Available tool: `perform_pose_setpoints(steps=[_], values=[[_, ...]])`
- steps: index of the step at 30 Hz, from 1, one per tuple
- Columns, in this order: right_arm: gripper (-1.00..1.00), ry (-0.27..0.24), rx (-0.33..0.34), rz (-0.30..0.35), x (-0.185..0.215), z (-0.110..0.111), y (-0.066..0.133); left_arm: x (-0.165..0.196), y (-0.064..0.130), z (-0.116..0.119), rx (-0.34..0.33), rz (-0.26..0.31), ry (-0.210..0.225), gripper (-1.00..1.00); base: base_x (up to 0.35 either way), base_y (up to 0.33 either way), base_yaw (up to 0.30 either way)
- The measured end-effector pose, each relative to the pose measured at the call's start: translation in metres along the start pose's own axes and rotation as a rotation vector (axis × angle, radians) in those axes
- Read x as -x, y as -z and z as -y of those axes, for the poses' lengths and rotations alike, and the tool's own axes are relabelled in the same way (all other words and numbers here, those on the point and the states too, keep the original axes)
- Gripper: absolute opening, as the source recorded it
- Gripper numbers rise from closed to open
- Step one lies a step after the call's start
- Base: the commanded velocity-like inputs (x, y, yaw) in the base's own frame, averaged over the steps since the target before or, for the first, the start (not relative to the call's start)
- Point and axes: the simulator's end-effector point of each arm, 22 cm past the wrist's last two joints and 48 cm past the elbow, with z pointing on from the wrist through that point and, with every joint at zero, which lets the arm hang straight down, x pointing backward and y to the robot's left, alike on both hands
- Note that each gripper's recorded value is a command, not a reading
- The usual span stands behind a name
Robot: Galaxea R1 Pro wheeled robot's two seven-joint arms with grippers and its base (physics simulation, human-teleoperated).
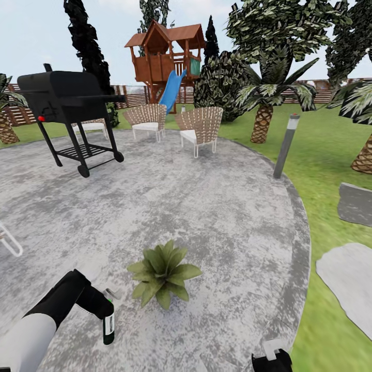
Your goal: Pick up the pesticide atomizer in the garden and spray insectifuge to fully cover both potted plants in the garden.
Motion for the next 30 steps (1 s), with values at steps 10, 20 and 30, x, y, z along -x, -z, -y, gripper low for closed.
perform_pose_setpoints(steps=[10, 20, 30], values=[[1.00, 0.000, 0.000, -0.001, 0.000, 0.000, 0.000, -0.007, -0.001, 0.006, -0.015, -0.061, -0.059, -1.00, 0.030, 0.000, 0.000], [1.00, -0.002, 0.001, -0.001, 0.000, 0.000, 0.000, -0.033, 0.014, 0.006, -0.019, -0.219, -0.081, -1.00, 0.010, 0.052, -0.139], [1.00, -0.004, -0.003, 0.021, 0.004, 0.002, 0.000, -0.033, 0.014, 0.005, -0.016, -0.218, -0.082, -1.00, 0.052, 0.247, -0.018]])
